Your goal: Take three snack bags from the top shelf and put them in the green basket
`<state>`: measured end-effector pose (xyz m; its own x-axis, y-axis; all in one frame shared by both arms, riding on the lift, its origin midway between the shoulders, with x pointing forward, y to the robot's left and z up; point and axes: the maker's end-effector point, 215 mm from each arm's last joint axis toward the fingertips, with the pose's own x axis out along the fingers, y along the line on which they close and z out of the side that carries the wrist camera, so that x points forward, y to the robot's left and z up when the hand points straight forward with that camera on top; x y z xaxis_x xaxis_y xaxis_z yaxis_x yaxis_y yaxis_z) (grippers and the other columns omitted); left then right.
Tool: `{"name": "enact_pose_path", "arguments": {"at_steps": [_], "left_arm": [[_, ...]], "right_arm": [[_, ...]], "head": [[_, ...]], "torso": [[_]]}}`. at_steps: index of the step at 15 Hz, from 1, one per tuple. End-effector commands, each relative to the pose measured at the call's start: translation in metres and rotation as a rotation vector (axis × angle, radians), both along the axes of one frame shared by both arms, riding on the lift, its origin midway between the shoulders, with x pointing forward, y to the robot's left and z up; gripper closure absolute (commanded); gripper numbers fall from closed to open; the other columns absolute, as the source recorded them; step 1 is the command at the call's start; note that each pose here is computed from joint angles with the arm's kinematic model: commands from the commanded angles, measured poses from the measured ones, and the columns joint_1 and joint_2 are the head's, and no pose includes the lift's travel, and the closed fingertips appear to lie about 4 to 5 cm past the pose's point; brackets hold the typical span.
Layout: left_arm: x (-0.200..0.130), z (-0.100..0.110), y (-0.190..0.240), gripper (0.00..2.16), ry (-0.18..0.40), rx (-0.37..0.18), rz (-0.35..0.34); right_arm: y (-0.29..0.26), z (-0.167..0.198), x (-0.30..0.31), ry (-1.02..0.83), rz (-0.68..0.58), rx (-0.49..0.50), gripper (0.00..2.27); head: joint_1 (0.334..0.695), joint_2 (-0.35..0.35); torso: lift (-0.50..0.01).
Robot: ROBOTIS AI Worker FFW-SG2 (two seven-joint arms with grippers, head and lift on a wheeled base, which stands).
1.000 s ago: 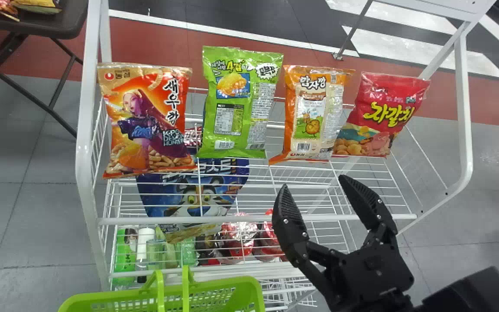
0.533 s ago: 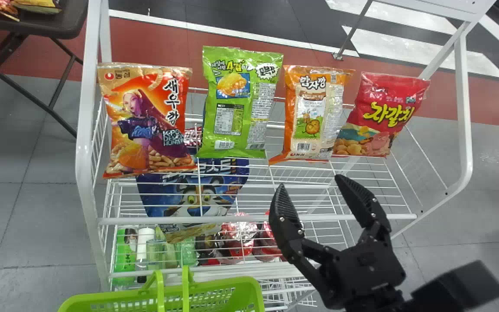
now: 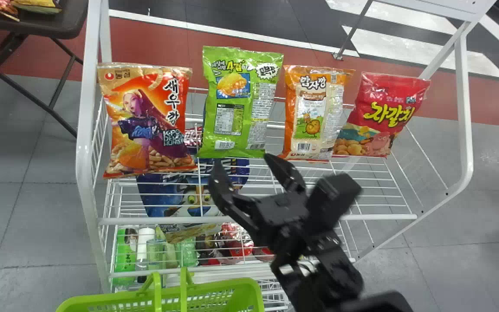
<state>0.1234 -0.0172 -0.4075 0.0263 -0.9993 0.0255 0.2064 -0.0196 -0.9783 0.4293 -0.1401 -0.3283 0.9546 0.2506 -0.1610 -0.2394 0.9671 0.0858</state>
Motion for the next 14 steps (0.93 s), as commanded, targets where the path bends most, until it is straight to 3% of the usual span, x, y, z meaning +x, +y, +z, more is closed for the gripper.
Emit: {"name": "enact_pose_path", "arguments": {"at_steps": [1,8,12,14], "left_arm": [[0.002,0.002,0.000,1.36,-0.007,-0.001,-0.003],[0.003,0.004,0.000,1.36,-0.007,-0.015,-0.003],[0.003,0.004,0.001,1.36,-0.008,-0.024,0.001],[0.004,0.004,0.002,1.36,-0.008,-0.043,0.005]], "right_arm": [[0.028,-0.002,0.024,0.033,0.032,-0.002,0.09],[0.095,-0.003,0.084,0.051,0.128,-0.047,0.09],[0.121,-0.013,0.095,0.091,0.245,0.005,0.12],[0.129,-0.019,0.093,0.114,0.299,0.016,0.52]], "head": [[0.695,-0.338],[0.695,-0.147],[0.695,-0.099],[0.695,-0.066]], "torso": [[-0.044],[-0.044],[-0.044],[-0.044]]}}
